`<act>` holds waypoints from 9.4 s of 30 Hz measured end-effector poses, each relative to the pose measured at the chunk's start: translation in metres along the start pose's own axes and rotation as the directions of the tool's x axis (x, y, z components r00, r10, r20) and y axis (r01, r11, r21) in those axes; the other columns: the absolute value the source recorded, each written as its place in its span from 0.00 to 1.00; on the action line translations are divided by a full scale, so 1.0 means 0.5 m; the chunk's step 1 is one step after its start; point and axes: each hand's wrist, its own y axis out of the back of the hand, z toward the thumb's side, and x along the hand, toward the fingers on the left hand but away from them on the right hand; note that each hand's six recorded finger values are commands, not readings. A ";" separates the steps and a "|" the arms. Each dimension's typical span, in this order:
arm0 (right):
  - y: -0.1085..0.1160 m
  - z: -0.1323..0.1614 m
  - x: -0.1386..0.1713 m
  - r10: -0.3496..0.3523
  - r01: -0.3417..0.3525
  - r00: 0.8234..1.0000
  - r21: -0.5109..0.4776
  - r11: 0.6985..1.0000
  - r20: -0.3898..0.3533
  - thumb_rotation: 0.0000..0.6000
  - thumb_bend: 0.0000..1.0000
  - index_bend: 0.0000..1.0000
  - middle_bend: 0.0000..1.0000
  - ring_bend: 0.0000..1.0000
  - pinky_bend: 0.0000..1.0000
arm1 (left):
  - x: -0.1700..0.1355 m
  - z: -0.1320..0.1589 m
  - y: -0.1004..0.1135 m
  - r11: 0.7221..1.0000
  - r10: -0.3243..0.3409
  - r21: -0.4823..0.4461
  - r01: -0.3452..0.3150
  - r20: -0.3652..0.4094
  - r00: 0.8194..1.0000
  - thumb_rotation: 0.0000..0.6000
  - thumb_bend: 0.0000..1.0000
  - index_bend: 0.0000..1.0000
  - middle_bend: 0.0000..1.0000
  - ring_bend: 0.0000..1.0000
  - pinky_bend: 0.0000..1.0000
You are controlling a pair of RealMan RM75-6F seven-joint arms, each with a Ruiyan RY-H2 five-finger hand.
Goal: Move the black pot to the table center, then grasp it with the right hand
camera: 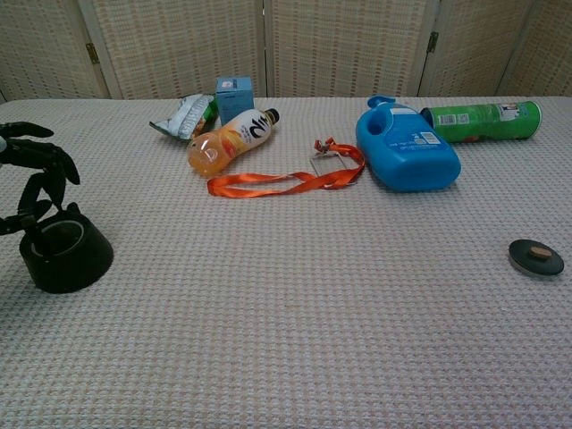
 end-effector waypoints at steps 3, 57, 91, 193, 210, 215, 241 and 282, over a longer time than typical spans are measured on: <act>-0.001 -0.001 0.001 0.002 -0.002 1.000 -0.002 1.000 0.002 1.00 0.38 0.04 0.15 0.31 0.24 | 0.006 0.008 0.000 1.000 0.000 0.004 0.000 0.019 1.000 1.00 0.48 0.57 0.45 0.42 0.14; 0.003 -0.031 0.027 -0.001 0.001 0.999 -0.015 1.000 0.042 1.00 0.38 0.05 0.15 0.31 0.24 | 0.279 0.386 0.037 0.981 0.088 -0.192 -0.011 0.395 0.915 1.00 0.60 0.70 0.53 0.48 0.15; -0.006 -0.067 0.026 0.015 -0.013 0.997 -0.031 0.999 0.074 1.00 0.38 0.05 0.15 0.31 0.24 | 0.442 0.574 -0.047 0.990 -0.001 -0.129 0.057 0.397 0.918 1.00 0.59 0.61 0.51 0.43 0.09; -0.322 0.224 -0.164 0.571 -0.482 0.787 0.346 0.805 -0.234 1.00 0.24 0.23 0.28 0.79 0.76 | -0.062 -0.092 0.150 1.000 -0.020 0.003 0.023 -0.415 0.910 1.00 0.24 0.03 0.00 0.00 0.00; -0.335 0.229 -0.176 0.559 -0.469 0.797 0.348 0.812 -0.230 1.00 0.24 0.31 0.34 0.81 0.77 | -0.070 -0.103 0.145 1.000 -0.019 -0.006 0.018 -0.430 0.903 1.00 0.24 0.03 0.00 0.00 0.00; -0.337 0.233 -0.180 0.554 -0.463 0.799 0.348 0.815 -0.233 1.00 0.24 0.36 0.38 0.82 0.77 | -0.073 -0.107 0.144 1.000 -0.017 -0.008 0.016 -0.434 0.901 1.00 0.24 0.03 0.00 0.00 0.00; -0.199 0.336 -0.194 0.472 -0.386 0.797 0.281 0.878 -0.378 1.00 0.24 0.48 0.46 0.85 0.81 | -0.086 -0.117 0.154 1.000 -0.010 -0.006 0.008 -0.451 0.893 1.00 0.24 0.03 0.00 0.00 0.00; -0.240 0.632 -0.227 0.554 -0.366 0.611 0.418 0.831 -0.566 1.00 0.24 0.50 0.44 0.85 0.81 | -0.108 -0.128 0.156 1.000 -0.013 -0.010 0.009 -0.472 0.882 1.00 0.24 0.03 0.00 0.00 0.00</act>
